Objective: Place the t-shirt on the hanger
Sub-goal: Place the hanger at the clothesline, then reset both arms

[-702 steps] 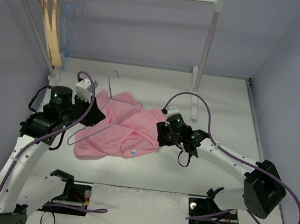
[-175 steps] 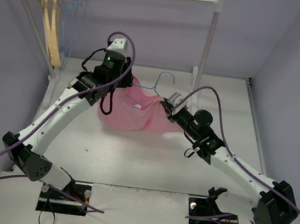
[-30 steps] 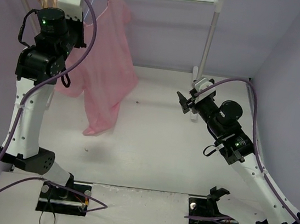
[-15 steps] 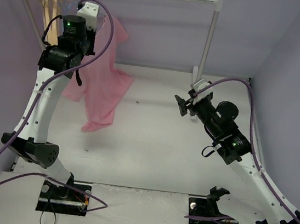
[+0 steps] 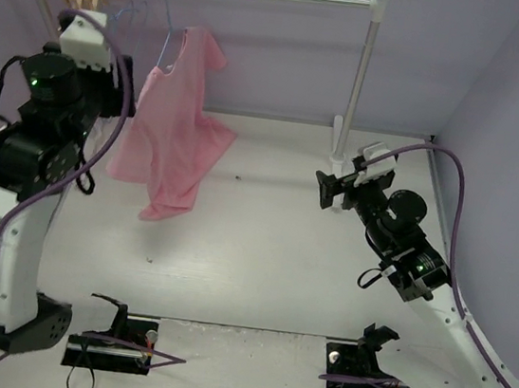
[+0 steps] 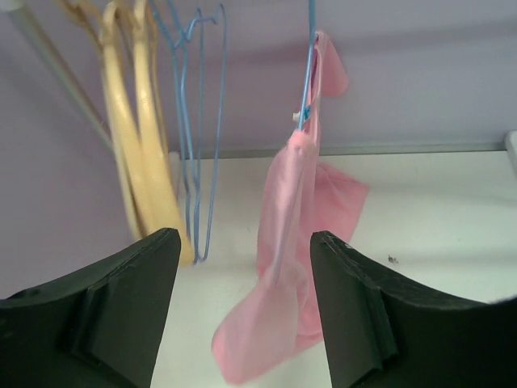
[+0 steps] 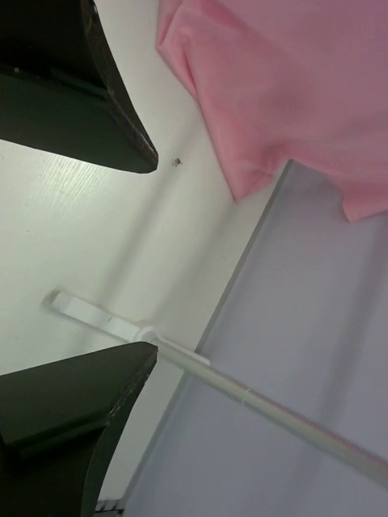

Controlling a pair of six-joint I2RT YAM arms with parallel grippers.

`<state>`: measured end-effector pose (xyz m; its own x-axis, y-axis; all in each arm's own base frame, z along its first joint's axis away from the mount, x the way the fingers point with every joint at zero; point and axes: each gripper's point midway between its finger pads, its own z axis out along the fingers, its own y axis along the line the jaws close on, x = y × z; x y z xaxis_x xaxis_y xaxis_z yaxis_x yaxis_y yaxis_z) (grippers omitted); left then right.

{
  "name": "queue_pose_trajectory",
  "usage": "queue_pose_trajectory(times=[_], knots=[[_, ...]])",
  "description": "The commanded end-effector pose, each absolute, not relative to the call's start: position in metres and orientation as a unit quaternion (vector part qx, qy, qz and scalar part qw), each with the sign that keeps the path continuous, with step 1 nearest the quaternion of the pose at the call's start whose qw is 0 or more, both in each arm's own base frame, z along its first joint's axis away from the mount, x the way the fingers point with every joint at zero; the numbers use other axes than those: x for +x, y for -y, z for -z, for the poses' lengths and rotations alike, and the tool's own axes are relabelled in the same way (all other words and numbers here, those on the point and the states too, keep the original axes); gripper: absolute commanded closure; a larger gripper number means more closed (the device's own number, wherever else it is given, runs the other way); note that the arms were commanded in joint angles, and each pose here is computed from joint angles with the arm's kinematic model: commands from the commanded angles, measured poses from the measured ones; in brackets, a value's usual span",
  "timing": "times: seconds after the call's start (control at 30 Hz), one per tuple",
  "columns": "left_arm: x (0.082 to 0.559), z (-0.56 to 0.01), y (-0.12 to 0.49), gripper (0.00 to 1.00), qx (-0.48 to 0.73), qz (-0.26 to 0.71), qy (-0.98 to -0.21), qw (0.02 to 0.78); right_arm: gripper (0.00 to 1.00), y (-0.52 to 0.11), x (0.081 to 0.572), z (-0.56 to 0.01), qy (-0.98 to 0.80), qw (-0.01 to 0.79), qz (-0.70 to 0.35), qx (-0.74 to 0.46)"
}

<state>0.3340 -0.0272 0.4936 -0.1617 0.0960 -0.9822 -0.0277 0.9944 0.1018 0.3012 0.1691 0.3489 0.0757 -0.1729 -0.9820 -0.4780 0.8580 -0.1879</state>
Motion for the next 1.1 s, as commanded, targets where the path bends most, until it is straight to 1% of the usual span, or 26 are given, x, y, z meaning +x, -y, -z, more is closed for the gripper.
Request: queue_pose_trajectory(times=[0.0, 0.03, 0.07, 0.13, 0.17, 0.2, 0.27, 0.3, 0.33, 0.4, 0.43, 0.53, 0.63, 0.73, 0.83, 1.07], knots=[[0.281, -0.49, 0.017, 0.35, -0.001, -0.027, -0.767, 0.641, 0.09, -0.131, 0.296, -0.374, -0.676, 0.719, -0.078, -0.142], [0.272, -0.476, 0.018, 0.35, -0.001, -0.022, -0.78, 0.625, 0.06, -0.117, 0.293, -0.376, -0.679, 0.722, -0.06, -0.118], [0.257, -0.459, 0.018, 0.35, 0.0, -0.013, -0.791, 0.612, 0.0, -0.112, 0.291, -0.375, -0.683, 0.721, -0.055, -0.106], [0.243, -0.434, 0.02, 0.34, -0.008, 0.003, -0.807, 0.59, 0.0, -0.098, 0.281, -0.373, -0.686, 0.721, -0.046, -0.086], [0.226, -0.429, 0.017, 0.34, -0.013, 0.009, -0.804, 0.594, 0.0, -0.097, 0.278, -0.368, -0.69, 0.718, -0.047, -0.085], [0.223, -0.402, 0.019, 0.34, -0.018, 0.012, -0.823, 0.568, 0.0, -0.094, 0.271, -0.367, -0.69, 0.717, -0.056, -0.081], [0.205, -0.387, 0.017, 0.34, -0.023, 0.02, -0.823, 0.567, 0.0, -0.095, 0.264, -0.357, -0.693, 0.713, -0.067, -0.088], [0.201, -0.366, 0.017, 0.34, -0.025, 0.02, -0.835, 0.549, 0.0, -0.093, 0.258, -0.358, -0.689, 0.716, -0.075, -0.085], [0.189, -0.361, 0.014, 0.34, -0.027, 0.022, -0.833, 0.552, 0.0, -0.093, 0.255, -0.357, -0.687, 0.717, -0.08, -0.085], [0.18, -0.349, 0.013, 0.34, -0.028, 0.023, -0.839, 0.543, 0.0, -0.085, 0.25, -0.346, -0.699, 0.708, -0.072, -0.074], [0.174, -0.338, 0.012, 0.34, -0.028, 0.021, -0.848, 0.53, 0.0, -0.083, 0.249, -0.344, -0.7, 0.707, -0.072, -0.068], [0.156, -0.329, 0.008, 0.34, -0.031, 0.023, -0.848, 0.529, 0.0, -0.071, 0.245, -0.342, -0.701, 0.71, -0.06, -0.037], [0.141, -0.329, -0.006, 0.34, -0.051, 0.001, -0.836, 0.547, 0.0, -0.068, 0.243, -0.339, -0.694, 0.717, -0.063, -0.033], [0.139, -0.322, -0.015, 0.34, -0.069, -0.018, -0.834, 0.547, 0.0, -0.068, 0.239, -0.344, -0.677, 0.731, -0.082, -0.014], [0.142, -0.314, -0.014, 0.34, -0.067, -0.018, -0.837, 0.542, 0.0, -0.056, 0.241, -0.345, -0.675, 0.735, -0.066, 0.018], [0.147, -0.311, -0.011, 0.34, -0.066, -0.011, -0.836, 0.544, 0.0, -0.053, 0.239, -0.347, -0.671, 0.738, -0.068, 0.025]])
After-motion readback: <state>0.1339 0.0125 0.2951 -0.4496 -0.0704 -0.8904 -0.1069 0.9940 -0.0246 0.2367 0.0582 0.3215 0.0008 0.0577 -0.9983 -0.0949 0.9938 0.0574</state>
